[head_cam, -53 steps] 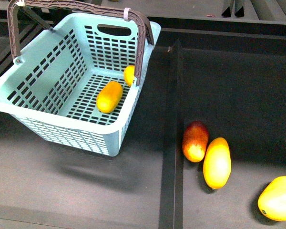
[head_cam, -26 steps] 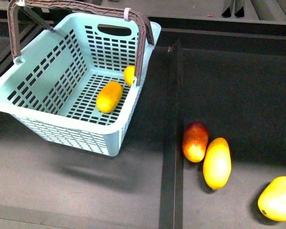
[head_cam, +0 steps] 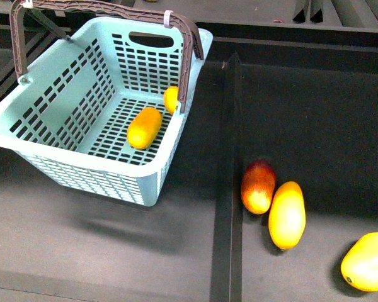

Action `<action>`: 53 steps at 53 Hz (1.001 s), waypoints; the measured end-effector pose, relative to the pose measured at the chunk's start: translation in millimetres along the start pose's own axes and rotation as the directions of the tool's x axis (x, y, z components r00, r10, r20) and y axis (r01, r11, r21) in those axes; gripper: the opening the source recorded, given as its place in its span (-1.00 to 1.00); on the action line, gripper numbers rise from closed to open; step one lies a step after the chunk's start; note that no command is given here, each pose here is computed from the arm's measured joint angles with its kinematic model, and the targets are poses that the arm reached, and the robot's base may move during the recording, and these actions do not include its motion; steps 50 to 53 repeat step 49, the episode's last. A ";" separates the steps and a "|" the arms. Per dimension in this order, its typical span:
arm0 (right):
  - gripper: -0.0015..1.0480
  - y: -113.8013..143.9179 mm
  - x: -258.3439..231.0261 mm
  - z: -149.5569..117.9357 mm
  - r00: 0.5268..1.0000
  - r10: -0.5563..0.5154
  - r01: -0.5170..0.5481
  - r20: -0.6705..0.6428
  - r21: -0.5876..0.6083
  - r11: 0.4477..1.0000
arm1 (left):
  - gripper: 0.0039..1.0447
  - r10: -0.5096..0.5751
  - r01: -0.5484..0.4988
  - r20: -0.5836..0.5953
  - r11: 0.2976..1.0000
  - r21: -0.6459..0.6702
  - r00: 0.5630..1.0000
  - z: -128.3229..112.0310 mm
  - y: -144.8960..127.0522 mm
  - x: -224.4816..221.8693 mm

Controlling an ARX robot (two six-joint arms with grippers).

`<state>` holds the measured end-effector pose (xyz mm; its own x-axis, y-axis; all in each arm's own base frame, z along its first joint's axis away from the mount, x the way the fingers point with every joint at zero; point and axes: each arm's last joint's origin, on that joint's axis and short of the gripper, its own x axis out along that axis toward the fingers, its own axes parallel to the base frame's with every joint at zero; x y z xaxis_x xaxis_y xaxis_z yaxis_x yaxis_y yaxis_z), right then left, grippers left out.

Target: Pick lemon and mango into basket

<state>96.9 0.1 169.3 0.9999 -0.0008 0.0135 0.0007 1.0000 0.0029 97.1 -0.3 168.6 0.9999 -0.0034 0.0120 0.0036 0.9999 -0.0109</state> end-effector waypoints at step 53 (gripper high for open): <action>0.83 0.0 0.0 0.0 1.000 0.000 0.000 0.000 0.000 1.000 | 0.87 0.000 0.000 0.000 1.000 0.002 1.000 0.0 0.0 0.0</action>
